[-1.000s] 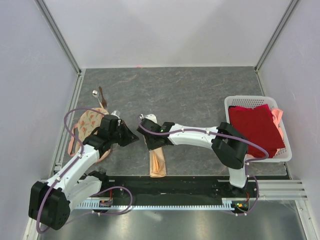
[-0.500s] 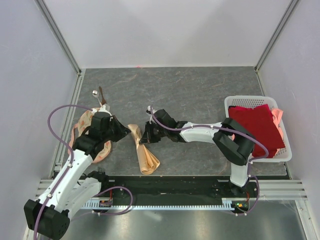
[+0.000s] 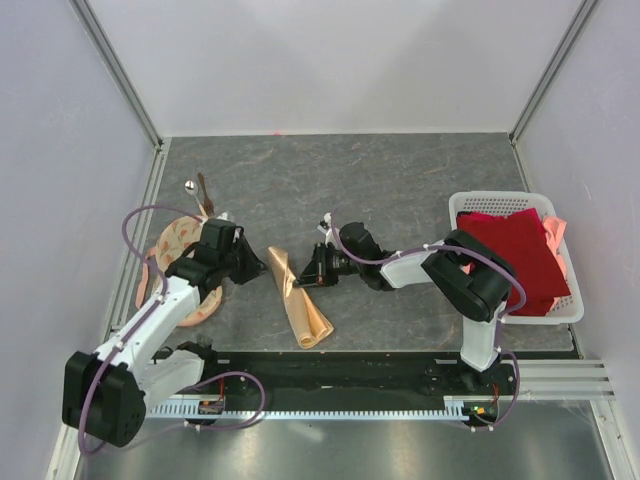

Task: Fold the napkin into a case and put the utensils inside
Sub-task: Turn over the smaller rectangle-folded napkin at the center of the board.

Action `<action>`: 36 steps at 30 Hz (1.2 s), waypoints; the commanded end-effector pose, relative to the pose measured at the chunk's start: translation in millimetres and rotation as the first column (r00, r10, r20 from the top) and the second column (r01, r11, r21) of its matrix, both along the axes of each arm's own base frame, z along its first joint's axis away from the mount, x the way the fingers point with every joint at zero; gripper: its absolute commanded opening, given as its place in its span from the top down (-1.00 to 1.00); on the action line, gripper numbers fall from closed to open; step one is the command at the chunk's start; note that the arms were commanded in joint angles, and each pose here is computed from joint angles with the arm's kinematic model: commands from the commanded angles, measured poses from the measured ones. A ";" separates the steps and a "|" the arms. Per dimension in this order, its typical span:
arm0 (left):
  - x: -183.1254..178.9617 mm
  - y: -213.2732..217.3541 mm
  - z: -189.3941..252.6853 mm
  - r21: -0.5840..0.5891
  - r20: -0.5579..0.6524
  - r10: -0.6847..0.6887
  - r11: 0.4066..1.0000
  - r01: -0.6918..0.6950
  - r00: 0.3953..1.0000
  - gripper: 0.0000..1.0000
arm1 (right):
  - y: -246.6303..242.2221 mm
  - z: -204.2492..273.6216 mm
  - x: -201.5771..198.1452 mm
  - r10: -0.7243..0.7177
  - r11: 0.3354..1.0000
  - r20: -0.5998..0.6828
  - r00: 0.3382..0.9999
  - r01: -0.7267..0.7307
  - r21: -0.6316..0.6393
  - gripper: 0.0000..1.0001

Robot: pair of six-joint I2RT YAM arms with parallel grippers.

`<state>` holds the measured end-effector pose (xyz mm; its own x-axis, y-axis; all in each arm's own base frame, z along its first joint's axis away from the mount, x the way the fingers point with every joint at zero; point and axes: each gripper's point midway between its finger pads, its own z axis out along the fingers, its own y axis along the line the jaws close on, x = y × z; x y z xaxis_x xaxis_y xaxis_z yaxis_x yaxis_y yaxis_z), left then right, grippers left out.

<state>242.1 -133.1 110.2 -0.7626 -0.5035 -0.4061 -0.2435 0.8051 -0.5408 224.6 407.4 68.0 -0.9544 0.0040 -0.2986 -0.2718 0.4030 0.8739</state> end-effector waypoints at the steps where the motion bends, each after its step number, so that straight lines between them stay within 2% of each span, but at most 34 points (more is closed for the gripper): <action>1: 10.8 -23.3 -12.7 -0.066 0.018 -0.114 0.991 0.115 0.993 0.94 | -13.3 15.5 5.7 0.020 0.998 0.046 0.999 -0.023 0.066 0.74; 5: 18.2 -39.8 -19.6 -0.118 -0.006 -0.169 0.979 0.167 0.986 0.94 | -29.1 2.7 11.5 0.023 0.999 0.056 0.998 -0.025 0.031 0.59; 7: 23.1 -46.6 -15.2 -0.142 0.015 -0.181 0.973 0.181 0.983 0.94 | -42.1 -6.7 16.3 0.016 1.000 0.042 0.999 -0.015 -0.013 0.44; 9: 25.0 -55.7 -10.9 -0.172 0.041 -0.210 0.962 0.214 0.977 0.94 | -56.5 -8.4 28.9 0.016 0.998 0.102 0.995 -0.011 -0.059 0.31; 10: 25.5 -58.2 -9.7 -0.181 0.047 -0.217 0.958 0.222 0.975 0.94 | -69.8 -23.3 27.3 0.005 0.989 0.067 0.998 0.005 -0.150 0.26; 12: 25.0 -63.0 -11.9 -0.196 0.035 -0.230 0.953 0.232 0.973 0.93 | -82.7 -20.0 43.8 0.031 0.968 0.176 0.984 0.014 -0.249 0.06; 13: 25.9 -65.7 -11.5 -0.203 0.041 -0.237 0.949 0.241 0.971 0.93 | -97.3 -30.5 37.6 0.037 0.938 0.136 0.990 0.012 -0.346 -0.01; 14: 25.7 -67.7 -15.5 -0.208 0.027 -0.243 0.947 0.243 0.970 0.93 | -105.2 -25.4 50.9 0.012 0.913 0.196 0.980 0.069 -0.403 -0.11; 17: 28.8 -75.9 -15.6 -0.239 0.030 -0.256 0.937 0.255 0.966 0.92 | -115.2 -16.0 45.5 0.036 0.865 0.251 0.967 0.096 -0.493 -0.20; 21: 35.2 -83.8 -26.1 -0.262 0.000 -0.264 0.931 0.255 0.965 0.92 | -90.6 1.4 10.1 0.107 0.869 0.269 0.957 0.041 -0.493 -0.22; 26: 55.5 -87.3 -26.8 -0.251 0.012 -0.242 0.938 0.237 0.970 0.93 | -66.8 2.2 -38.6 0.163 0.894 0.236 0.958 -0.042 -0.447 -0.03; 29: 66.4 -88.0 -33.4 -0.243 0.001 -0.215 0.947 0.209 0.977 0.93 | -72.8 -2.4 -50.6 0.164 0.900 0.231 0.959 -0.049 -0.434 0.20; 31: 69.4 -88.2 -46.7 -0.234 -0.039 -0.204 0.954 0.189 0.978 0.93 | -80.6 -9.4 -53.5 0.165 0.892 0.235 0.958 -0.043 -0.449 0.27; 36: 93.5 -84.1 -64.1 -0.185 -0.056 -0.134 0.975 0.121 0.989 0.94 | -95.4 -32.7 -46.1 0.200 0.849 0.277 0.940 -0.026 -0.527 0.33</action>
<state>306.3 -217.1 46.1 -0.8884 -0.4047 -0.2168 -0.1627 0.7191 -0.6756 163.6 317.2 40.6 -0.8372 -0.3217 -0.4423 -0.5252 0.6988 0.4856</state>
